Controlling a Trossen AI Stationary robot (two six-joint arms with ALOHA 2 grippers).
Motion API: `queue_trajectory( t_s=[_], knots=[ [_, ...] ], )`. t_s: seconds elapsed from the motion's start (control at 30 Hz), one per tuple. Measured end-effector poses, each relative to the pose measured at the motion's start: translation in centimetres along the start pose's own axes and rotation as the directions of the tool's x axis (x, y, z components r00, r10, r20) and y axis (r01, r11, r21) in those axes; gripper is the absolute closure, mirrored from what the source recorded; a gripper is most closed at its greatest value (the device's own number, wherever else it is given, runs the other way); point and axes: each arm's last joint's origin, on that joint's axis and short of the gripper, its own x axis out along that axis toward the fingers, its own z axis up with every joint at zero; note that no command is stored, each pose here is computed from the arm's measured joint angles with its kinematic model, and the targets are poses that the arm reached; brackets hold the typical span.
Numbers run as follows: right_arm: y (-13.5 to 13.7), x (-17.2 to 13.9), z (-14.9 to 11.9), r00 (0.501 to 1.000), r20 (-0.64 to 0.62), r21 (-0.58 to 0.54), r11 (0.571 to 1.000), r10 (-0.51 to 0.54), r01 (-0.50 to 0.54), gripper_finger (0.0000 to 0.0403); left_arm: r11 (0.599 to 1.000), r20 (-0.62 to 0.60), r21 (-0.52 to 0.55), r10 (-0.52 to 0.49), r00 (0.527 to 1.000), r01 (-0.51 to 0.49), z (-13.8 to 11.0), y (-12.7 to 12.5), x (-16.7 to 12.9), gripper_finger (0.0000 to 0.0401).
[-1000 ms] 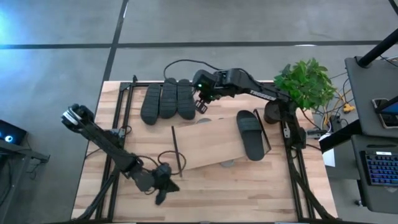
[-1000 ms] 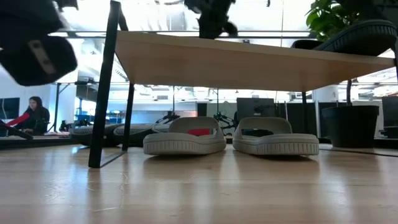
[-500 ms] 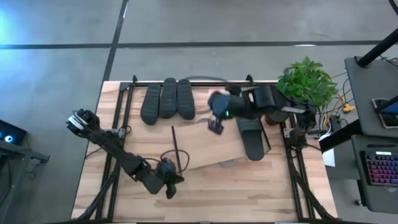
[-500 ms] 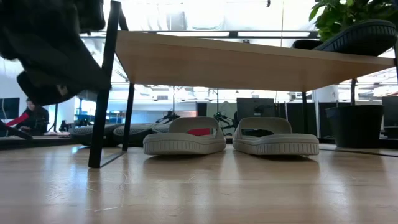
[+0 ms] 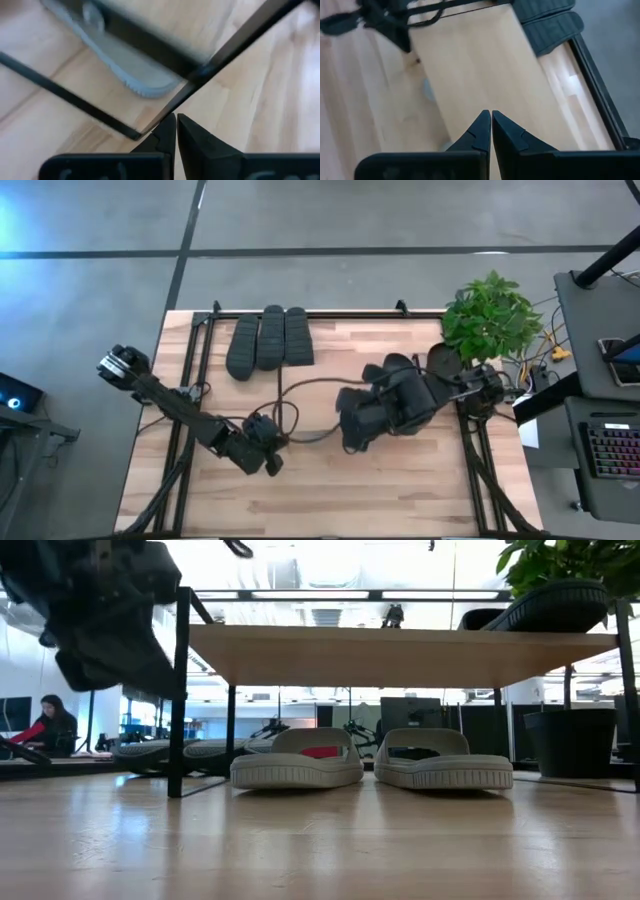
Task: Pick and place slides into the shelf
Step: Adjust the shelf, then adjust the gray slipper under the shelf
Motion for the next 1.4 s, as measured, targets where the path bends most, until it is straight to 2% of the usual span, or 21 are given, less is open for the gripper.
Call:
queue_trajectory(
  t_s=[0.07, 0.2, 0.33, 0.43, 0.6, 0.77, 0.97, 1.0, 1.13, 1.3, 1.4],
  knots=[
    [0.8, 0.2, -0.4, 1.000, -0.011, -0.032, 0.999, 0.001, -0.001, 0.0394, 1.000, 0.011, 0.001, -0.017, 1.000, 0.017, 0.3, -0.3, -0.4, 0.0397],
    [2.4, 0.2, -1.4, 1.000, -0.009, -0.129, 0.992, -0.017, 0.015, 0.0394, 0.982, 0.027, 0.166, -0.098, 0.995, 0.092, 0.0, -1.9, -1.8, 0.0397],
    [3.9, 0.3, -2.7, 0.999, -0.006, -0.229, 0.972, -0.048, 0.045, 0.0394, 0.934, 0.053, 0.340, -0.139, 0.989, 0.113, -0.6, -3.6, -2.8, 0.0397],
    [5.2, 0.6, -4.0, 0.997, -0.010, -0.301, 0.951, -0.074, 0.068, 0.0394, 0.886, 0.061, 0.453, -0.135, 0.989, 0.093, -1.2, -4.5, -2.7, 0.0397],
    [7.5, 1.5, -6.9, 0.993, -0.050, -0.414, 0.907, -0.111, 0.081, 0.0394, 0.843, 0.049, 0.535, -0.092, 0.995, 0.052, -2.1, -5.5, -1.0, 0.0397],
    [9.6, 2.1, -10.4, 0.984, -0.052, -0.501, 0.857, -0.168, 0.120, 0.0394, 0.828, 0.068, 0.561, -0.042, 0.997, -0.004, -3.2, -7.1, 1.1, 0.0397],
    [11.7, 2.1, -14.9, 0.979, -0.055, -0.526, 0.839, -0.194, 0.137, 0.0394, 0.767, 0.077, 0.639, 0.008, 0.997, -0.056, -3.1, -9.5, 2.7, 0.0397],
    [12.0, 2.0, -15.7, 0.979, -0.068, -0.523, 0.843, -0.190, 0.127, 0.0394, 0.770, 0.075, 0.635, 0.019, 0.997, -0.063, -2.7, -9.8, 2.7, 0.0397],
    [13.1, 1.4, -18.6, 0.975, -0.154, -0.485, 0.872, -0.161, 0.068, 0.0394, 0.832, 0.088, 0.549, 0.042, 0.995, -0.084, -0.4, -10.7, 1.6, 0.0397],
    [14.1, 0.2, -21.7, 0.970, -0.196, -0.412, 0.910, -0.141, 0.049, 0.0394, 0.901, 0.132, 0.428, 0.009, 0.991, -0.065, 2.8, -10.5, -0.3, 0.0397],
    [14.6, -0.5, -22.9, 0.968, -0.219, -0.364, 0.931, -0.119, 0.031, 0.0394, 0.924, 0.175, 0.378, -0.016, 0.984, -0.052, 4.8, -10.2, -2.0, 0.0397]
  ],
)
